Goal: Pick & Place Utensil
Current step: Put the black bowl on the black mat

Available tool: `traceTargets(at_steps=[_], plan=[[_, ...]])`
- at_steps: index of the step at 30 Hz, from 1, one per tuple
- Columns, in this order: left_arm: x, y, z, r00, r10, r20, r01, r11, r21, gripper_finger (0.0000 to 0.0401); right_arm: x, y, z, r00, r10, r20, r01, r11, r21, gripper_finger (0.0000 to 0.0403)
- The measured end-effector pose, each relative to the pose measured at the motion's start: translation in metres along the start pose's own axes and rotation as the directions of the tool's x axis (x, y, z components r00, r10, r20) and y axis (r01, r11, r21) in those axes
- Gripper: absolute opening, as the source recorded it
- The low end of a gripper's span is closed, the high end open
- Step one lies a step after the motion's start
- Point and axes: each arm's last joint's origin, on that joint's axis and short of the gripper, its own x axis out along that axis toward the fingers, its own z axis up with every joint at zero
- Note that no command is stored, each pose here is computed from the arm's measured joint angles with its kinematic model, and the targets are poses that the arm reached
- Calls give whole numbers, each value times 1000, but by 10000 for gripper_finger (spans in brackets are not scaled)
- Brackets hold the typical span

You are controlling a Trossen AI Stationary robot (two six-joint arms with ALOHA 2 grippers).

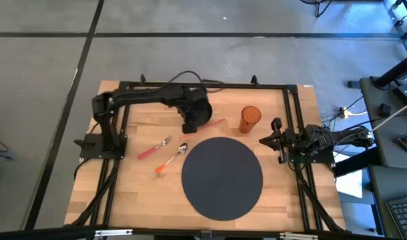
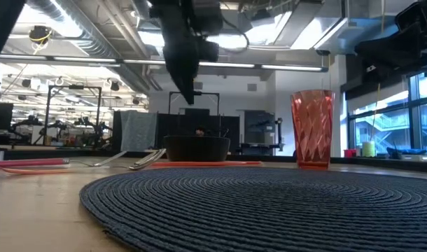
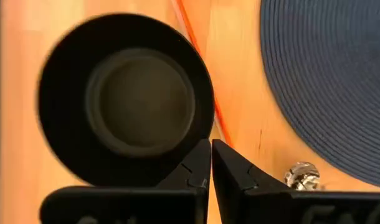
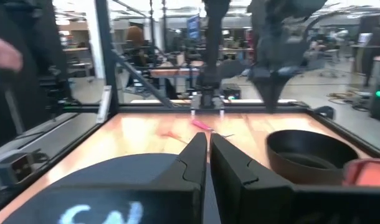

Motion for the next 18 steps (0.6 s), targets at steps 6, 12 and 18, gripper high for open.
traceTargets(at_steps=[6,12,18], plan=[[19,-1,3,990,-142,-19,143,989,34,64,0,-1,0,999,-36,-2,36,999,1,22],[20,-1,4,991,-133,-12,134,991,25,141,0,-1,-2,999,-36,-17,36,999,0,22],[28,-13,6,997,-59,-46,62,996,59,208,0,-1,-2,999,-36,-22,37,999,4,22]])
